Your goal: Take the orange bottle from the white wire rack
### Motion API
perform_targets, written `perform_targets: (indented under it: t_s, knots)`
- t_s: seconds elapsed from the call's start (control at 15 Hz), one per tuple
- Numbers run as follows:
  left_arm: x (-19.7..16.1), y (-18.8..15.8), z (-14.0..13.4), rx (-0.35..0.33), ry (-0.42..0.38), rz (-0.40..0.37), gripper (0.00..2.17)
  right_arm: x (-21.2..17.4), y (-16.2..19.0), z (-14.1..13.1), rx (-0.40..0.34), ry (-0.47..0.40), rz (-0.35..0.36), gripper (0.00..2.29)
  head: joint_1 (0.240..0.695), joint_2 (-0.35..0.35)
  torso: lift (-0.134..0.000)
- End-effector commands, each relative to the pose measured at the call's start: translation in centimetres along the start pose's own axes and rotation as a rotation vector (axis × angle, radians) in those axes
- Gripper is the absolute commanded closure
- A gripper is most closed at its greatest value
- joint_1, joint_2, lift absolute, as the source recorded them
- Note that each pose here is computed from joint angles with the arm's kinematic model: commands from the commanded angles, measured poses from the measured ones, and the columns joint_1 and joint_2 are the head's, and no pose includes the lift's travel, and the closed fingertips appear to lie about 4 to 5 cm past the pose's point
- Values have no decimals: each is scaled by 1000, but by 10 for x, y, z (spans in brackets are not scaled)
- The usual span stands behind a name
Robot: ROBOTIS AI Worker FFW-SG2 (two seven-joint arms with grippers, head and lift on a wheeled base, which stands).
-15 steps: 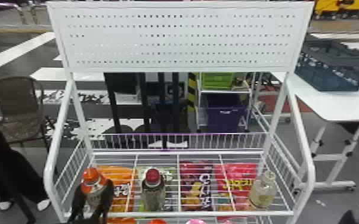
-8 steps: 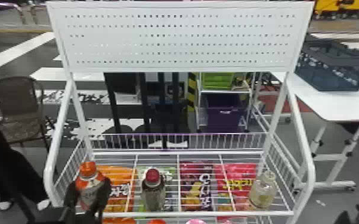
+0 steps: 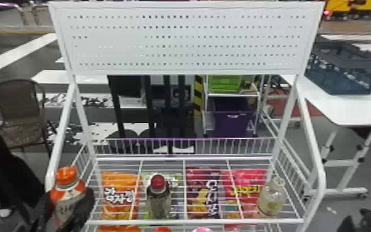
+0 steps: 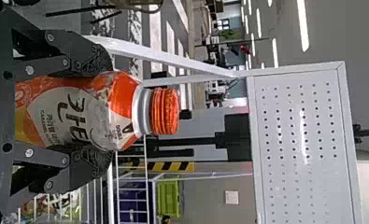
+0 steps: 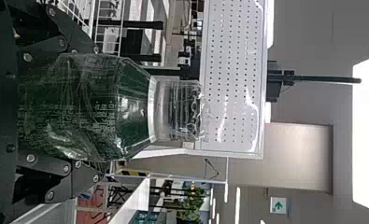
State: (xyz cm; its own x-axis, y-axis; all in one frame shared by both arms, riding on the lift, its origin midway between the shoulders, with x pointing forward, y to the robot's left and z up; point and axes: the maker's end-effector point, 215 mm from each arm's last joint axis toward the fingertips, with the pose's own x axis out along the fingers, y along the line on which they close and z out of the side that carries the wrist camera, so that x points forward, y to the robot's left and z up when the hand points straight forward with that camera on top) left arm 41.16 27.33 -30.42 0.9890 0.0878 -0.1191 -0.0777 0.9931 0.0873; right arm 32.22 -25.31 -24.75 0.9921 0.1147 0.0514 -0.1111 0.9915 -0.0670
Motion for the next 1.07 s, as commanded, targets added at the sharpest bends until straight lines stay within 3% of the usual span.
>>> perform_targets:
  t_s: [0.0,0.27,1.0]
  knots:
    - [-18,1,-3,3,16,-1,2145,0,0,0,2,0,-1,920,499,0,0]
    - [-36,-5,8,-21,-1,-10,2145,0,1,1,2,-1,0,920,499,0,0]
    - [-36,1,10,-26,-12,8,2145,-2,1,2,6,0,2,920,499,0,0]
